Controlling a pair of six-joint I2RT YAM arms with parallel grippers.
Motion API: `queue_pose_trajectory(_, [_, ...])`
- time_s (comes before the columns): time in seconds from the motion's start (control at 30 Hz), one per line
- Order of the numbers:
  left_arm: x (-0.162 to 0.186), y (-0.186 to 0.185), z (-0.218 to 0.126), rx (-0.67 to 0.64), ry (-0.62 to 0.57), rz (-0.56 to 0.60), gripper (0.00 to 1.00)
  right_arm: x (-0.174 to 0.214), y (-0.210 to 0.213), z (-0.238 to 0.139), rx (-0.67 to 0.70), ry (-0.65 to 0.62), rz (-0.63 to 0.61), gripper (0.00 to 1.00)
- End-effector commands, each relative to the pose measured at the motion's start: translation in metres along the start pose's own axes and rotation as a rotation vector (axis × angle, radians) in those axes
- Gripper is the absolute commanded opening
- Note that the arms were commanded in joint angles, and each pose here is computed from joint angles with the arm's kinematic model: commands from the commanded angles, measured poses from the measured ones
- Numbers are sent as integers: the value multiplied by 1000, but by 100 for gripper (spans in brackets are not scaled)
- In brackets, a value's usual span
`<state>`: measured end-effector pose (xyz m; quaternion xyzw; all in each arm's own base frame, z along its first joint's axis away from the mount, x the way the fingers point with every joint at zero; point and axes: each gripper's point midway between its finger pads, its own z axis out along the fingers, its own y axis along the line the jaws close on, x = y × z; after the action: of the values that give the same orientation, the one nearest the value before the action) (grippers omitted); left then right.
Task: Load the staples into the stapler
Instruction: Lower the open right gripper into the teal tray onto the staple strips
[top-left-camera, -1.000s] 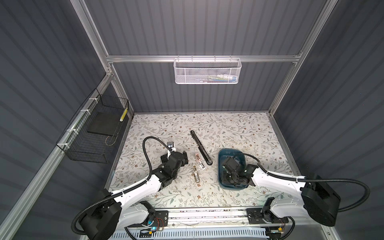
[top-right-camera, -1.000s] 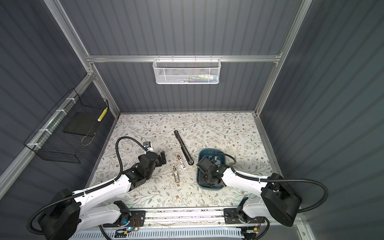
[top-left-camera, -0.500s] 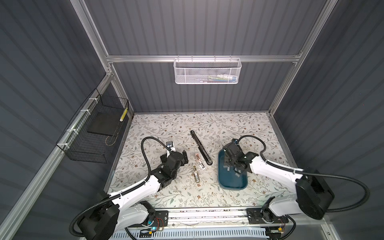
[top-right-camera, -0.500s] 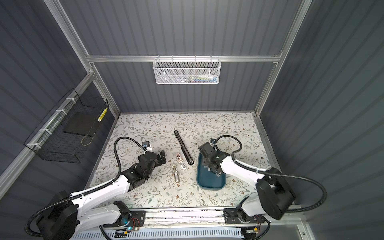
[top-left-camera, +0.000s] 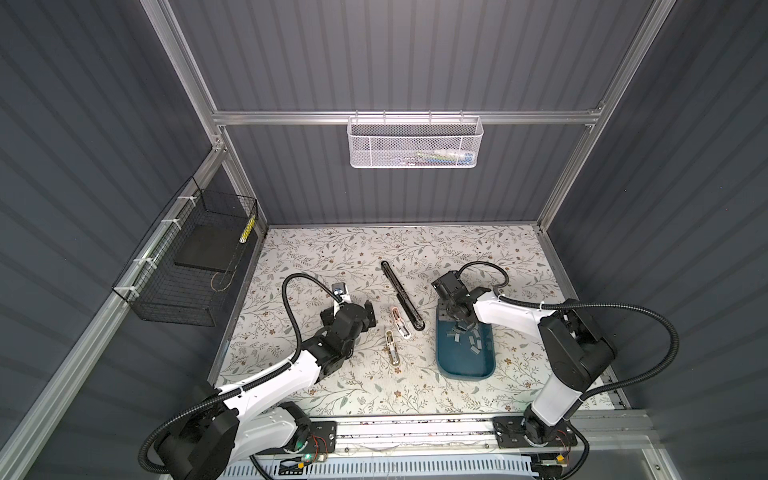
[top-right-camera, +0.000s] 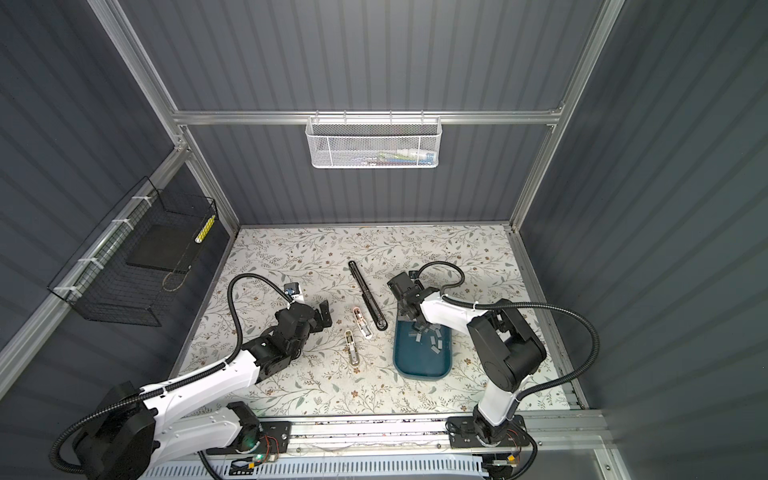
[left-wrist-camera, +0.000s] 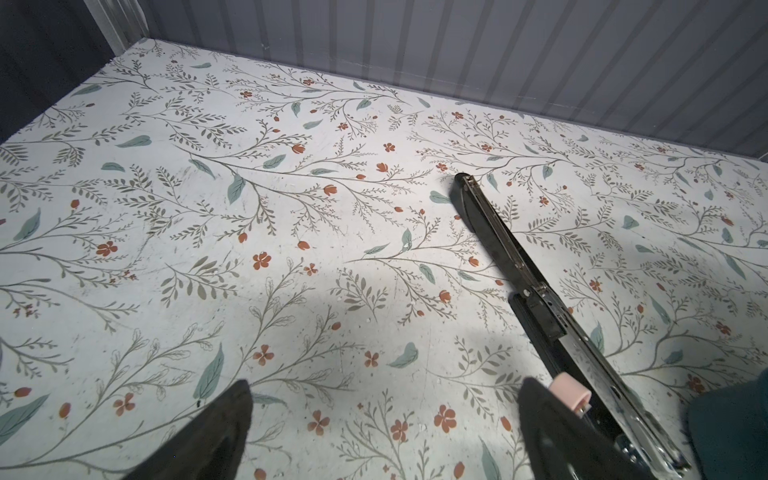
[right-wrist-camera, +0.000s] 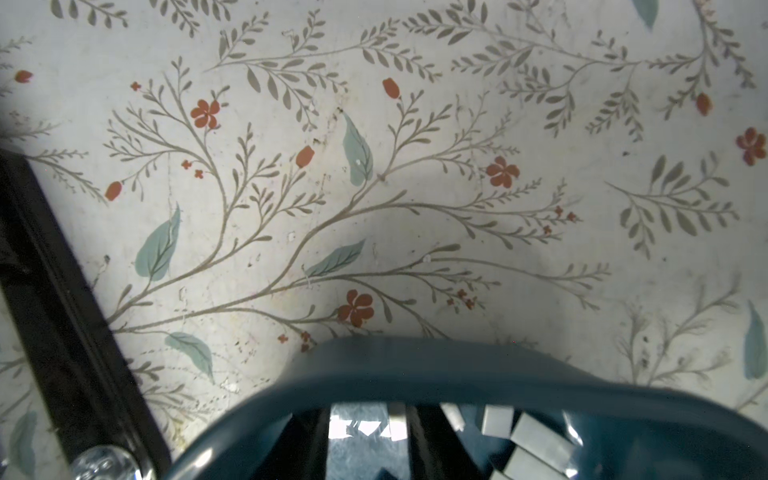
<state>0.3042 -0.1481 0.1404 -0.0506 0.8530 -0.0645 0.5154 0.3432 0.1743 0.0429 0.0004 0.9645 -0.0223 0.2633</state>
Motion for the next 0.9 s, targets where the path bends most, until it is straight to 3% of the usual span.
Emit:
queue_pose_trajectory(0.0, [-7,4,0,-22,-24,1,100,-7,-1,-3,-17,-9,10,34])
queue_pose_trajectory(0.87, [-2,1,6,-30,-5,25,100,15,-13,14,-8,30,33,29])
